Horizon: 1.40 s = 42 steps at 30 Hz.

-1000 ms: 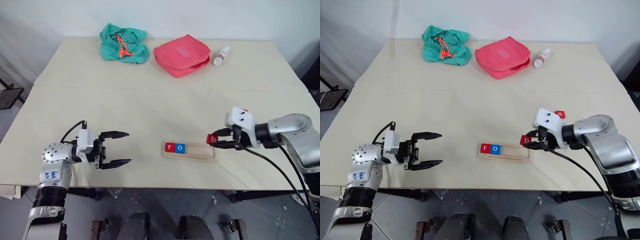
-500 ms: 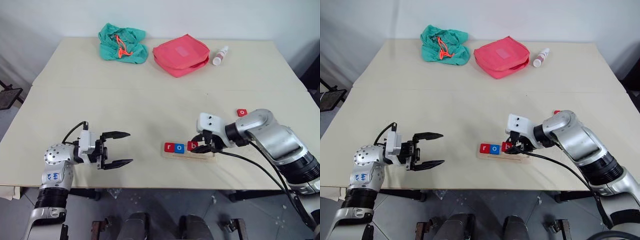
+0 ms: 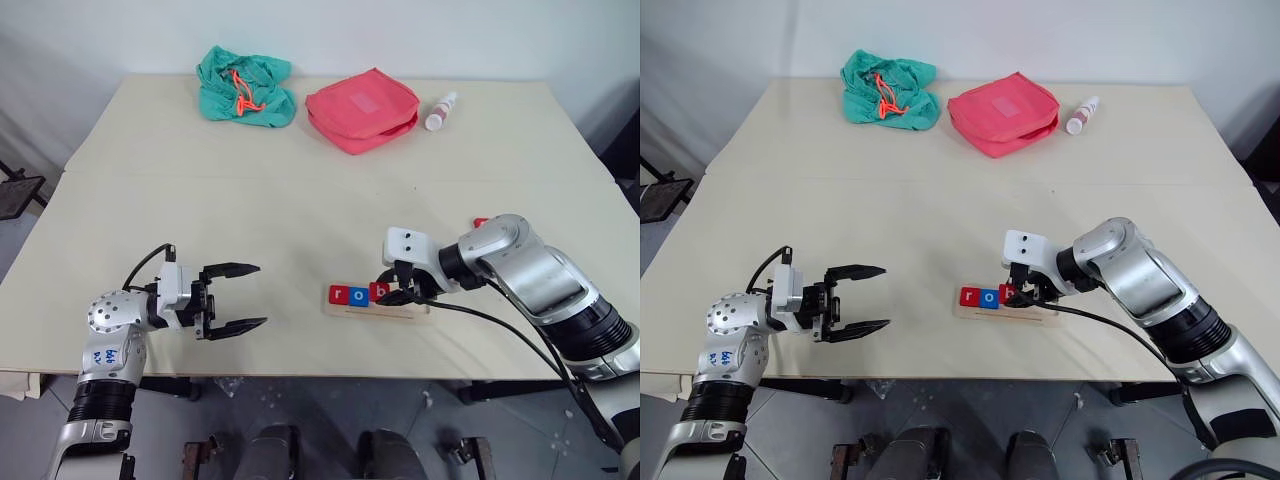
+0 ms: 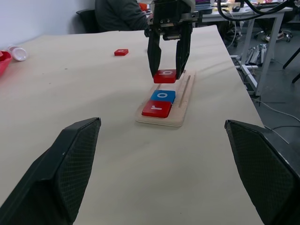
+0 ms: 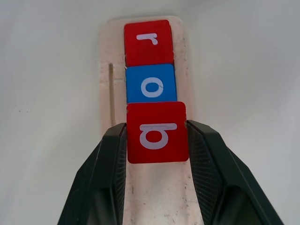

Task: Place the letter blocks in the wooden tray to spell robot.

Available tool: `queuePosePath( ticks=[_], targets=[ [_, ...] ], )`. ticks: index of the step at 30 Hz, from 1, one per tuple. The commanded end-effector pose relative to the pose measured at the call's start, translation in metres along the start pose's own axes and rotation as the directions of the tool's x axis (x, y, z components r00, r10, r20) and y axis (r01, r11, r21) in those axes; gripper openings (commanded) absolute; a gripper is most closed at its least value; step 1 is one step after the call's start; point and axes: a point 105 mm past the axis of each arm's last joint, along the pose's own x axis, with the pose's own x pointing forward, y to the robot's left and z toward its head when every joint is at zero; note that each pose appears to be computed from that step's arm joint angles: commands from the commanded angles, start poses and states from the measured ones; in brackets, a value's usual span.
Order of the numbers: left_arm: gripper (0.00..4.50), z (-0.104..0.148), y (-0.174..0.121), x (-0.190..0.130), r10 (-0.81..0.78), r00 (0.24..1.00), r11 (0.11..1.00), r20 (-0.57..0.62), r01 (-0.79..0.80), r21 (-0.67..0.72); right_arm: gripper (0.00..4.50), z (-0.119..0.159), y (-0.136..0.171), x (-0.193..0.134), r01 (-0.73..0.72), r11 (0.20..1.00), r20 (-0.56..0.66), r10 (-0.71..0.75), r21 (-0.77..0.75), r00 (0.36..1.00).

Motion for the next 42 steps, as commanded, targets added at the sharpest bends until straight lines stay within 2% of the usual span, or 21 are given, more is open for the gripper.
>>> queuePosePath(
  ticks=[1,10,14,20,26,28,34,40,41,42],
  targets=[
    [4.5,0.008,0.001,0.003,-0.004,1.0,0.999,0.016,0.003,0.041,1.46,0.002,0.001,-0.001,0.005,1.0,0.001,-0.005,-0.011,1.0],
    [4.5,0.008,0.002,0.003,0.002,1.0,0.999,0.015,-0.003,0.046,4.49,0.006,0.0,-0.001,0.024,1.0,0.028,-0.024,-0.002,0.999],
    [4.5,0.007,0.003,0.004,0.004,1.0,0.999,0.016,-0.005,0.047,4.49,0.009,0.001,-0.009,0.043,0.999,0.048,-0.043,0.019,0.998],
    [4.5,0.006,0.006,0.006,0.001,1.0,0.999,0.019,-0.002,0.047,4.49,0.009,0.008,-0.029,0.061,0.995,0.155,-0.072,0.073,0.985],
    [4.5,0.003,0.01,0.014,-0.014,0.999,0.999,0.032,0.013,0.041,4.49,-0.018,0.012,-0.045,0.162,0.977,0.236,-0.191,0.138,0.953],
    [4.5,0.004,0.011,0.017,-0.019,0.999,0.999,0.038,0.018,0.041,4.49,-0.031,0.008,-0.046,0.199,0.959,0.201,-0.239,0.2,0.95],
    [4.5,0.004,0.013,0.021,-0.036,0.998,0.999,0.046,0.034,0.041,2.53,-0.039,0.014,-0.04,0.171,0.956,0.205,-0.221,0.237,0.953],
    [4.5,0.005,0.011,0.019,-0.041,0.998,0.998,0.045,0.039,0.044,0.34,-0.039,0.015,-0.024,0.148,0.962,0.193,-0.194,0.228,0.962],
    [4.5,0.005,0.011,0.019,-0.041,0.998,0.998,0.045,0.039,0.045,0.03,-0.04,0.015,-0.021,0.146,0.963,0.189,-0.191,0.228,0.963],
    [4.5,0.006,0.01,0.018,-0.039,0.998,0.998,0.045,0.037,0.045,0.03,-0.04,0.015,-0.019,0.142,0.965,0.188,-0.185,0.222,0.965]
  ],
)
